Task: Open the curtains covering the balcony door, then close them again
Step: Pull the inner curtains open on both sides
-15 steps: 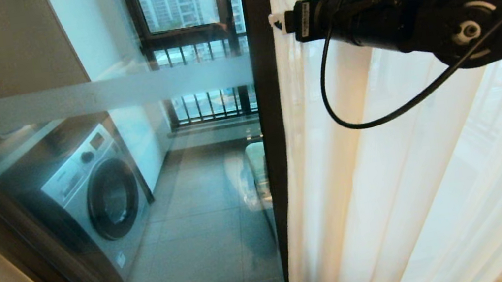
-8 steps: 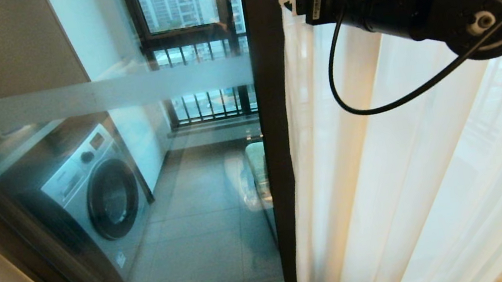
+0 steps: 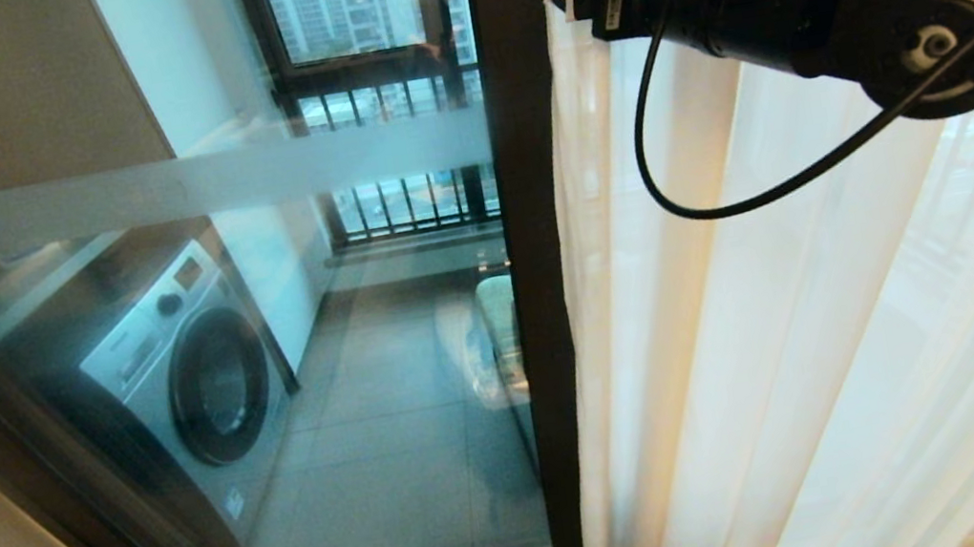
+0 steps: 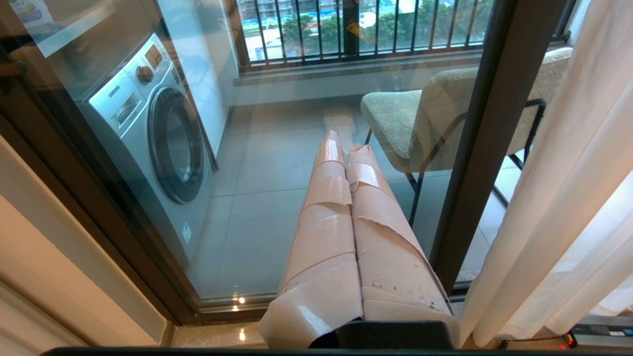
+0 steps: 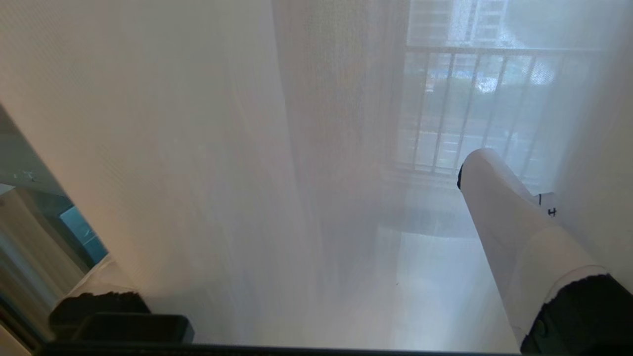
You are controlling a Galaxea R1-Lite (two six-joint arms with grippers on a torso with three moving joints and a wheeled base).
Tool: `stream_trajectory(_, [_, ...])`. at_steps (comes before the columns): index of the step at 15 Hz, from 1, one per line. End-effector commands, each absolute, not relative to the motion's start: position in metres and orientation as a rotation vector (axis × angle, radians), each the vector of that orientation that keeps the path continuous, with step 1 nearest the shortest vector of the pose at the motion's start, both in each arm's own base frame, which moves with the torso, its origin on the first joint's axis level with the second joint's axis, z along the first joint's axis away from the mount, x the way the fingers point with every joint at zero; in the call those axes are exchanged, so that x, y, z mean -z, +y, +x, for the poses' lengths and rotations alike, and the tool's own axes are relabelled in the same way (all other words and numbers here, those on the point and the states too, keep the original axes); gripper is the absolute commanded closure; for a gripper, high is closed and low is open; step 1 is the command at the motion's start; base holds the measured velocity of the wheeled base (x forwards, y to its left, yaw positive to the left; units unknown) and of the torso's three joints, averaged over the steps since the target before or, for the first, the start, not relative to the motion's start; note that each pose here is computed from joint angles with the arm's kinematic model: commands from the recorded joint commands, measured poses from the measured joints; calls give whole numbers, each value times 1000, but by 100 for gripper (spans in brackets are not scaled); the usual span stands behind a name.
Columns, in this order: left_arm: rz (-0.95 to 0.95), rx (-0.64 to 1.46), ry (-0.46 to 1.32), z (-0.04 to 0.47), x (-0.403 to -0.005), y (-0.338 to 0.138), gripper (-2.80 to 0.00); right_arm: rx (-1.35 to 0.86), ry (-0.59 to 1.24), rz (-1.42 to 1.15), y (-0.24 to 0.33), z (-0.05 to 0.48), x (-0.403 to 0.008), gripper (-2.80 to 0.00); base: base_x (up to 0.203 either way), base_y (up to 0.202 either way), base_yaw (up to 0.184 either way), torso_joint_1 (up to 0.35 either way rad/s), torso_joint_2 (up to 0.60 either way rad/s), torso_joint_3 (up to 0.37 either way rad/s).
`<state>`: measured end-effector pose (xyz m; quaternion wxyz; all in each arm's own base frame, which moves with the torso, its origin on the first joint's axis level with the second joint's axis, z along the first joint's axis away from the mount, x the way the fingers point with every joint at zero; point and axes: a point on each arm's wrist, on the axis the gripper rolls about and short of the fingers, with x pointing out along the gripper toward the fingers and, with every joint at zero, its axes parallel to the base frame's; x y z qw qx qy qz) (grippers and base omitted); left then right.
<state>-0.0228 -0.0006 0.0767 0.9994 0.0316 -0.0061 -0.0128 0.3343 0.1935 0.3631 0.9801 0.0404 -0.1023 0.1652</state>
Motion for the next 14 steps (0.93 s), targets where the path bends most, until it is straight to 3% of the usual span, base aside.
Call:
stream_trajectory(1, [63,26,-13,-23,-77,-1,0,-336,-214,85,194,332,-366,-280,0,0,0,0,0,0])
stream_trajectory(3, [62,26,-13,-23,-77,-1,0,-342,-217,84,196,331,-366,-280,0,0,0,0,0,0])
stream_trajectory(4, [63,26,-13,-23,-77,-1,0,-345,-215,83,197,330,-366,0,0,0,0,0,0,0])
stream_trajectory(14, [63,26,-13,-23,-77,-1,0,-337,-301,99,180,304,-387,0,0,0,0,0,0,0])
